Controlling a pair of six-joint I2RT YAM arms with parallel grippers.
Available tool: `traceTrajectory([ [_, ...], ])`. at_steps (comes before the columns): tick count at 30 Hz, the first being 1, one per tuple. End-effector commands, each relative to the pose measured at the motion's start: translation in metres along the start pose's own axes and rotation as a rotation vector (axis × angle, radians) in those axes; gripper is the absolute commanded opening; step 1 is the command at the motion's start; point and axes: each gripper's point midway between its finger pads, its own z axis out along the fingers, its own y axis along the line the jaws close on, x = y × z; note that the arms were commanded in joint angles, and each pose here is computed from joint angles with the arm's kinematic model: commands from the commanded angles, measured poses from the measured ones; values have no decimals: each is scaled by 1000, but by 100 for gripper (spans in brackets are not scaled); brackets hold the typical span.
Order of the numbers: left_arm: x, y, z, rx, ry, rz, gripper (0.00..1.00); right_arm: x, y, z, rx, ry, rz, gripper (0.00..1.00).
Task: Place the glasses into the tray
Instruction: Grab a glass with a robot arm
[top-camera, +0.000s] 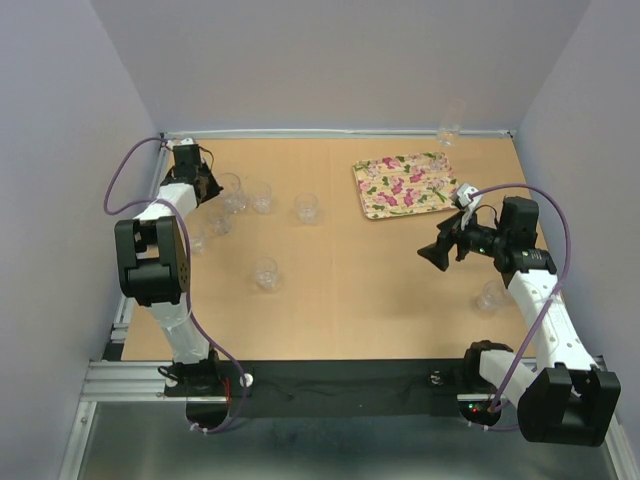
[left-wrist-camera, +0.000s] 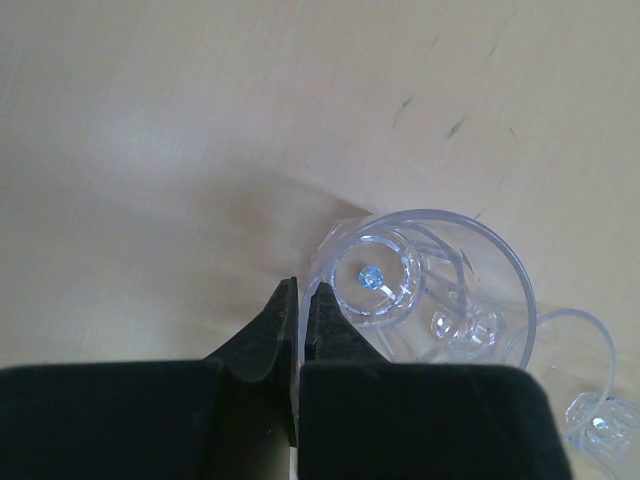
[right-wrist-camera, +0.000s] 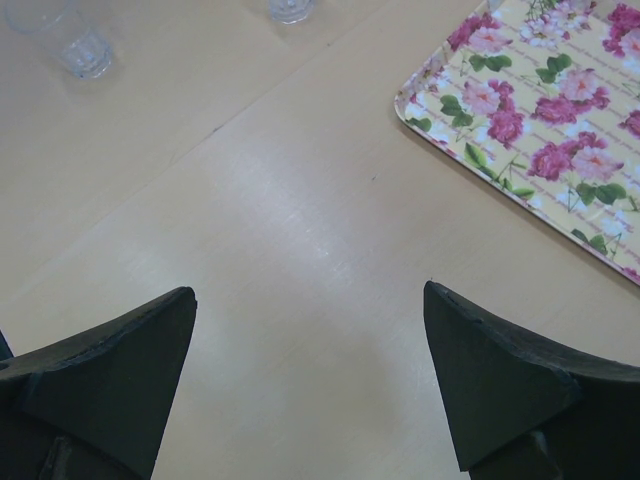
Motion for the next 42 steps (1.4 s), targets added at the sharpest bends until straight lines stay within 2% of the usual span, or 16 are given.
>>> traceTrajectory([
  [1,-53,-8,-30,-1,-148,11,0,-8,-5,0,9,-29,-39,100],
  [4,-77,-11,-60,-6,-247,18,0,-8,-6,0,11,-28,-41,100],
  [10,-99,-19,-106,27,-388,24,0,-7,-6,0,13,-25,-40,100],
  [16,-100,-43,-136,122,-446,57,0,-6,-7,0,18,-22,-43,100],
  [20,-99,-61,-148,186,-453,78,0,-6,-8,0,22,-19,-43,100],
  [30,-72,-151,-172,385,-435,164,0,-4,-11,0,36,-13,-46,100],
  [35,-56,-201,-166,477,-384,171,0,-3,-12,0,40,-8,-43,100],
  [40,-33,-244,-141,522,-312,188,0,-2,-14,0,50,-4,-40,100],
  [42,-29,-269,-145,581,-298,197,0,-2,-14,0,51,-3,-40,100],
])
